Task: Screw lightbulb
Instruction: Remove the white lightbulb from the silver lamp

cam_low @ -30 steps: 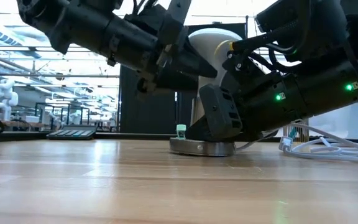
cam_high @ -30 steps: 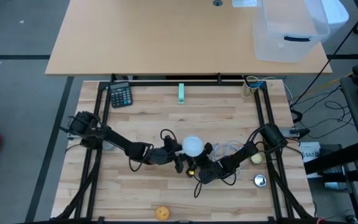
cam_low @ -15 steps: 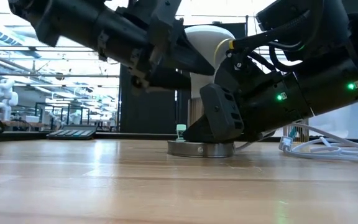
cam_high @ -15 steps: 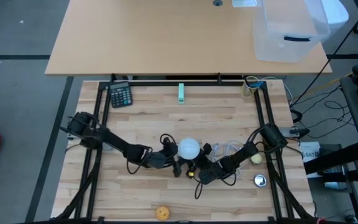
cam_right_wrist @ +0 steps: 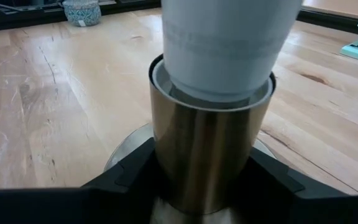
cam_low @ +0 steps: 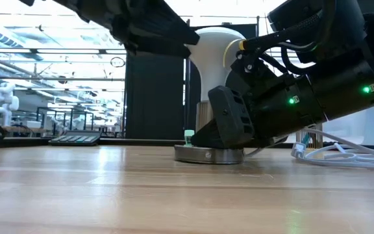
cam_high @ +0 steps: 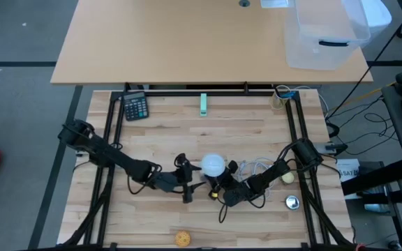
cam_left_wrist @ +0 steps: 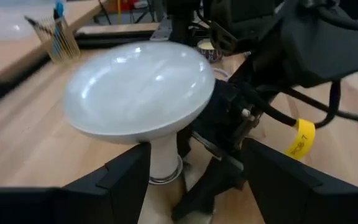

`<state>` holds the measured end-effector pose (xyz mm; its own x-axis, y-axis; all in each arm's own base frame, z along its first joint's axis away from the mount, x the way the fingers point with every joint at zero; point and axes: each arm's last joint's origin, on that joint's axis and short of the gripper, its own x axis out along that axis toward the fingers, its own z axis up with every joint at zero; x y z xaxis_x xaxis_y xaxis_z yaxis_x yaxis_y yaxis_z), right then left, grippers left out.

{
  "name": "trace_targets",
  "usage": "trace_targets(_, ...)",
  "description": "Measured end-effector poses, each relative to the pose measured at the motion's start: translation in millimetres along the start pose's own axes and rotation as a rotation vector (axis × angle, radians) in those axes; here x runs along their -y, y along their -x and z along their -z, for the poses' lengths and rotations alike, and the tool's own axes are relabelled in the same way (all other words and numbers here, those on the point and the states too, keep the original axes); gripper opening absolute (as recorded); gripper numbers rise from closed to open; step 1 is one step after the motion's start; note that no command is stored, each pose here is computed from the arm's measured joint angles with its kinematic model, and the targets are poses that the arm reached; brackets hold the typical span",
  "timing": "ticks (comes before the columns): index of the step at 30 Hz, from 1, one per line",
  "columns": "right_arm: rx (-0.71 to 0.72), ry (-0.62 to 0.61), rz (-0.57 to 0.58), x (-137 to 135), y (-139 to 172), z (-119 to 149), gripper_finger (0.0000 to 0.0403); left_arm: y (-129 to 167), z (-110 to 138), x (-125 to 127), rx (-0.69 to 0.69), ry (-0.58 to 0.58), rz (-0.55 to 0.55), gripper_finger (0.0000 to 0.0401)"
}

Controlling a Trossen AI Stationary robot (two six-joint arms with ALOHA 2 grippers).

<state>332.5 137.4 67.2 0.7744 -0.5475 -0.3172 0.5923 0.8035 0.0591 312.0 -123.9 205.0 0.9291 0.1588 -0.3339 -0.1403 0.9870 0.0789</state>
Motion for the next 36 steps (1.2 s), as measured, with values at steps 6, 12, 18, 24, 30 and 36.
trace_targets(6,-0.007,0.003,-0.01,0,0,0,0.0183,0,4,-4,-0.067,-0.122,0.058,0.0254)
trace_targets(12,-0.009,0.003,-0.014,0,0,0,0.0183,-7,11,-20,-0.167,-0.165,0.084,0.0255)
trace_targets(18,-0.008,0.004,-0.019,-1,0,0,0.0183,-19,16,-50,-0.252,-0.146,0.05,0.0255)
trace_targets(24,-0.008,0.004,-0.02,-1,0,0,0.0183,-31,14,-80,-0.262,-0.102,0.173,0.0255)
trace_targets(30,-0.007,0.003,-0.02,-1,0,0,0.0183,-37,11,-102,-0.228,-0.099,0.395,0.0255)
trace_targets(36,-0.007,0.003,-0.021,-1,0,0,0.0183,-40,7,-120,-0.167,-0.058,0.471,0.0255)
